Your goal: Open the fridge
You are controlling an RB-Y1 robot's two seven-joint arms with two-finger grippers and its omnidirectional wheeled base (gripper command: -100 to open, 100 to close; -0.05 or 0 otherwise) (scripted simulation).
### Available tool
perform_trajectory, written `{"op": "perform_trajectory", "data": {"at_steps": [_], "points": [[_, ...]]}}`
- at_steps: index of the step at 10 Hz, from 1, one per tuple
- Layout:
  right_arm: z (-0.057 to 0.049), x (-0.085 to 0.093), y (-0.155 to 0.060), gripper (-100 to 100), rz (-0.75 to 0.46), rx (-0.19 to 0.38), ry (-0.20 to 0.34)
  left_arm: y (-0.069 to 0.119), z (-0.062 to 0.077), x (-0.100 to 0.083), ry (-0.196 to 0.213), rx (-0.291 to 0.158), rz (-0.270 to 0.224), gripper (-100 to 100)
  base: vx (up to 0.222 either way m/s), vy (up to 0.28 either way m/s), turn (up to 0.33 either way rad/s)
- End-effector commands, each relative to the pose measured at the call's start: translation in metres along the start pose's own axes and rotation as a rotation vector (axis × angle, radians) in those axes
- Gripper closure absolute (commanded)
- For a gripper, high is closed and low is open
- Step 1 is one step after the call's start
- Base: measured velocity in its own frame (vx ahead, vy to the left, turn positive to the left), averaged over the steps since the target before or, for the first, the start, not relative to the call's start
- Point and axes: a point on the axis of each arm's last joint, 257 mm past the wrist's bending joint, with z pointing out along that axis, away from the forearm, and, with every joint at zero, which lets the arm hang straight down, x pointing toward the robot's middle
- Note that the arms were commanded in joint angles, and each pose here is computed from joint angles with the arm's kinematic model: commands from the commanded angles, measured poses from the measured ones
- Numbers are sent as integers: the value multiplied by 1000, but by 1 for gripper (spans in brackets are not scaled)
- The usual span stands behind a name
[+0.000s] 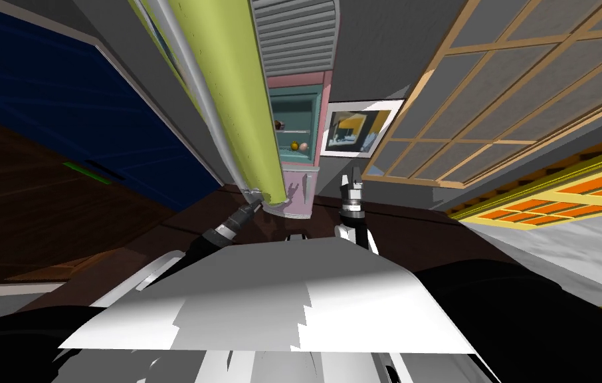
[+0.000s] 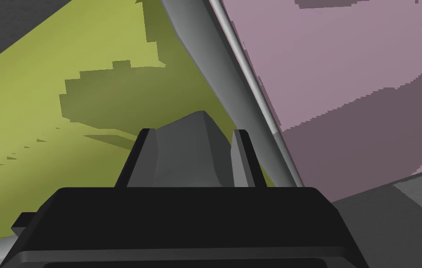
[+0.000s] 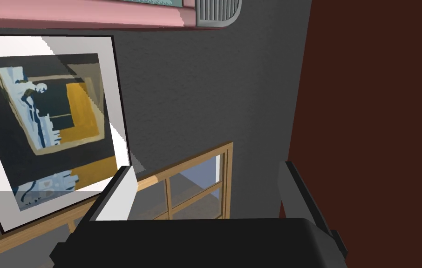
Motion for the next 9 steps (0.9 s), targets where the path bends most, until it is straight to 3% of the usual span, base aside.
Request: {"op": "perform_trajectory", "data": {"at_steps": [1, 5, 7, 9], "points": [[0, 0, 0, 0, 0, 0, 0, -11, 0, 1, 23, 38, 15, 100, -106, 233, -69], [0, 0, 0, 0, 0, 0, 0, -19, -5, 18, 94, 73, 12, 100, -107, 266, -95], [0, 0, 0, 0, 0, 0, 0, -15, -5, 21, 99, 60, 4, 100, -83, 176, -33], [0, 0, 0, 0, 0, 0, 0, -22, -9, 30, 145, 93, 10, 100, -37, 214, -113]]}}
